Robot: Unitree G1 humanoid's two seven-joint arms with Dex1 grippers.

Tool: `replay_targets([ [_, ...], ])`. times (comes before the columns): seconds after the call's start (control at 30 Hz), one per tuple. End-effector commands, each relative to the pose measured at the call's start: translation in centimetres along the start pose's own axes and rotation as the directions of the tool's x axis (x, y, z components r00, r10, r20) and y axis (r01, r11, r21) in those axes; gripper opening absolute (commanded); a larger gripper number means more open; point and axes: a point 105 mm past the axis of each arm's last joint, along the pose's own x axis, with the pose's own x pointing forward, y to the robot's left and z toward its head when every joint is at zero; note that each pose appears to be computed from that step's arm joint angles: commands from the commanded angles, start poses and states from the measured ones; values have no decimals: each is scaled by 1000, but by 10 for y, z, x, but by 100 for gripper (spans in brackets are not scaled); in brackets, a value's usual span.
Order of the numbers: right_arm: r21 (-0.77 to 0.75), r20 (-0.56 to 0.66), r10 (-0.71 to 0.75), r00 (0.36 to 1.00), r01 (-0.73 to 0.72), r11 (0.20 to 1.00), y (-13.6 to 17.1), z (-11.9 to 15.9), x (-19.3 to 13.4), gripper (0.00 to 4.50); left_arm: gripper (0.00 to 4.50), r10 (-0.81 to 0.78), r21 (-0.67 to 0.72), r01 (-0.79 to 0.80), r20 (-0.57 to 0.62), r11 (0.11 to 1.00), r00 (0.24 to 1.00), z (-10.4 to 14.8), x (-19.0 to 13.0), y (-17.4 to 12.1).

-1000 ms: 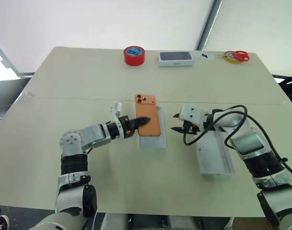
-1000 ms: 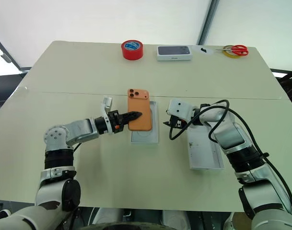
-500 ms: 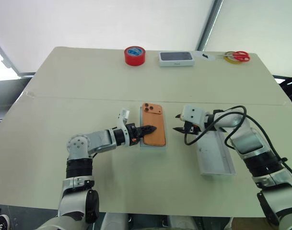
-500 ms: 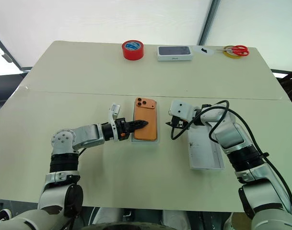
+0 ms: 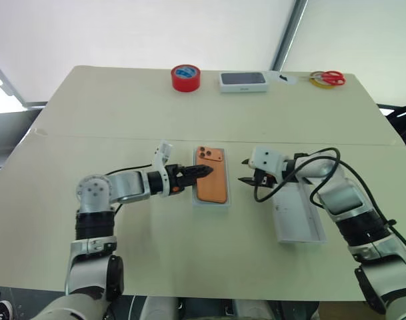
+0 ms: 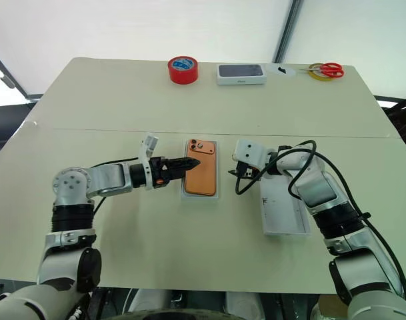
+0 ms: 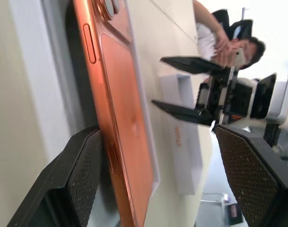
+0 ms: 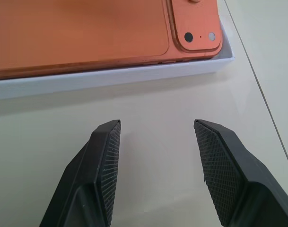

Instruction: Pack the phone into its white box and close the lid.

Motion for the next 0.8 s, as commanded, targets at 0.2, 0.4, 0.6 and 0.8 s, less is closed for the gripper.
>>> replay_targets([
  [0.2, -32, 32, -28, 999, 29, 999, -6, 12, 2, 259, 383, 92, 196, -106, 78, 975, 993, 17, -27, -7],
  [0.4, -41, 1, -88, 996, 88, 995, -17, 5, -1, 68, 195, 365, 604, -442, 255, 663, 895, 28, -51, 34],
  [0.6, -118, -45, -83, 996, 77, 990, -13, -6, 9, 0, 7, 350, 884, -343, 227, 318, 909, 9, -32, 50],
  [0.8, -135, -37, 2, 999, -7, 991, 2, -5, 15, 0, 7, 271, 876, -212, 98, 433, 958, -6, 7, 45],
])
